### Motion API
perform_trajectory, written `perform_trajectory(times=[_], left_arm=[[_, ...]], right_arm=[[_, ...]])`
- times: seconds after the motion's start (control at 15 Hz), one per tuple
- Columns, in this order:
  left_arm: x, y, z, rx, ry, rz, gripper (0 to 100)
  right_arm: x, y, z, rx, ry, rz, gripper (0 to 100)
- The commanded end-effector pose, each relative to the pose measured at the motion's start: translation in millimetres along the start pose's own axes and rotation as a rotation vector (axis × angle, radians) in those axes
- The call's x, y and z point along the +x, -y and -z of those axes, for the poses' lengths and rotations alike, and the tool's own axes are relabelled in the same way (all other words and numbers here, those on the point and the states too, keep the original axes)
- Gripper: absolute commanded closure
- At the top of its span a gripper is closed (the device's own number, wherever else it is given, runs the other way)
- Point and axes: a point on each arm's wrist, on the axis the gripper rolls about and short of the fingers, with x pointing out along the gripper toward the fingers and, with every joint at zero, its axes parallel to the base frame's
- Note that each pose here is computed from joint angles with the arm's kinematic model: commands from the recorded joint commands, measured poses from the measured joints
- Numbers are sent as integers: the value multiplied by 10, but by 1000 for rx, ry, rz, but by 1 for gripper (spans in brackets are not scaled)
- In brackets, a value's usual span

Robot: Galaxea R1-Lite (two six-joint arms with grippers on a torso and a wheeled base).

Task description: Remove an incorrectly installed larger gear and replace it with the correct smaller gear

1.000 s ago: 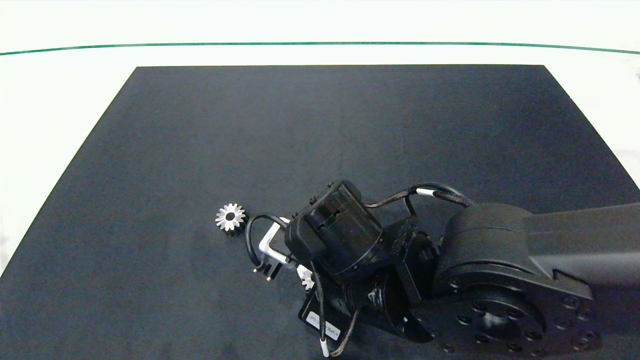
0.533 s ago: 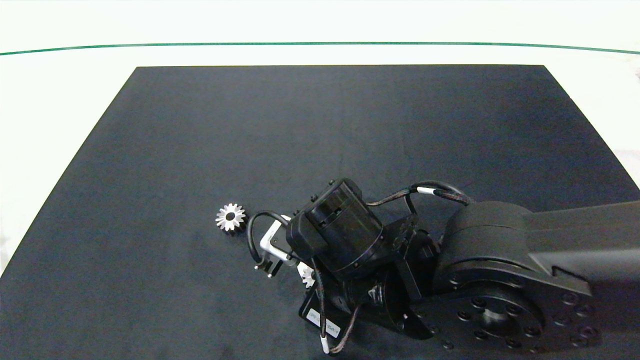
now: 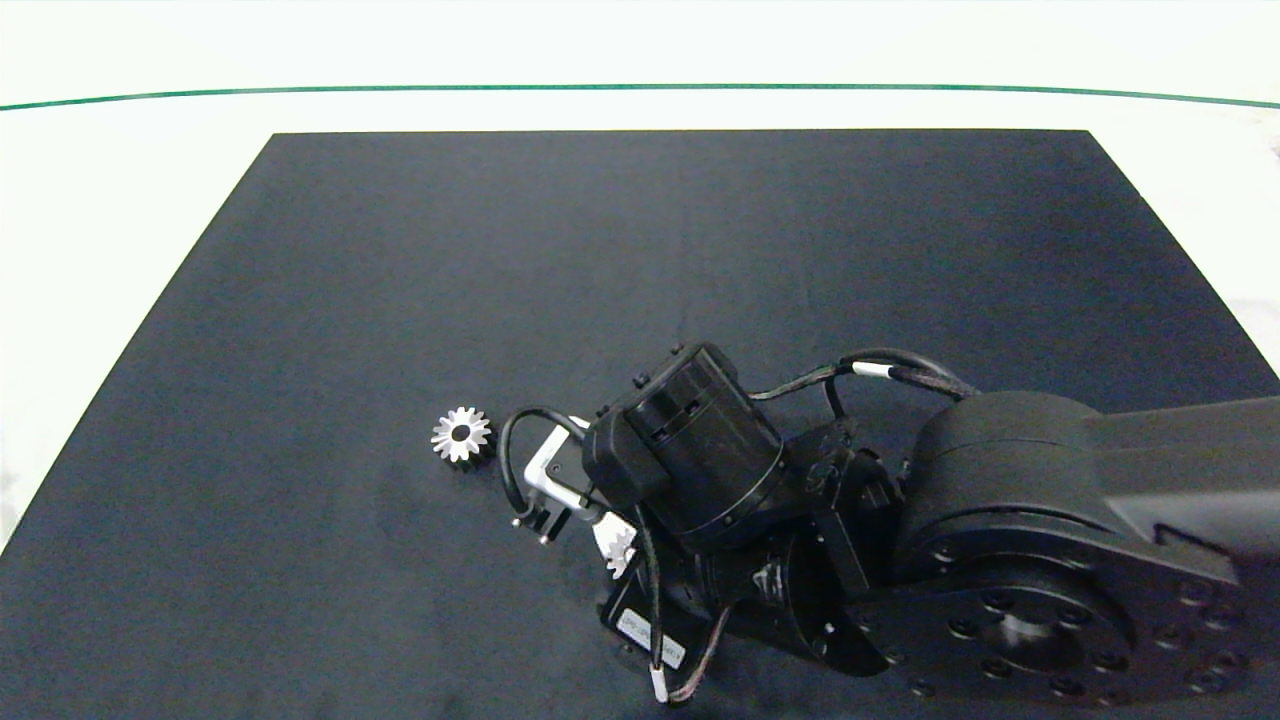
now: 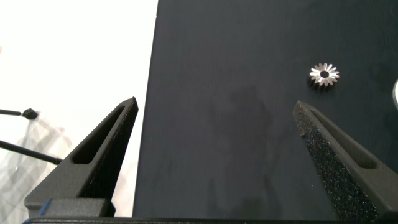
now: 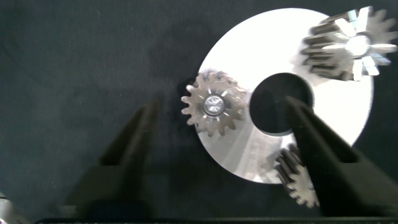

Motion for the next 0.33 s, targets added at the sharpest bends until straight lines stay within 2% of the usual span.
perform_trajectory(times=[0.07,0.33], left_arm=[[-14,-4,2,0,2,-9,0],[-83,-3,-78,-7,26,-75,0]], right_arm=[[-325,180,-39,42,59,84,0],[-888,475,73,136,127,237,0]])
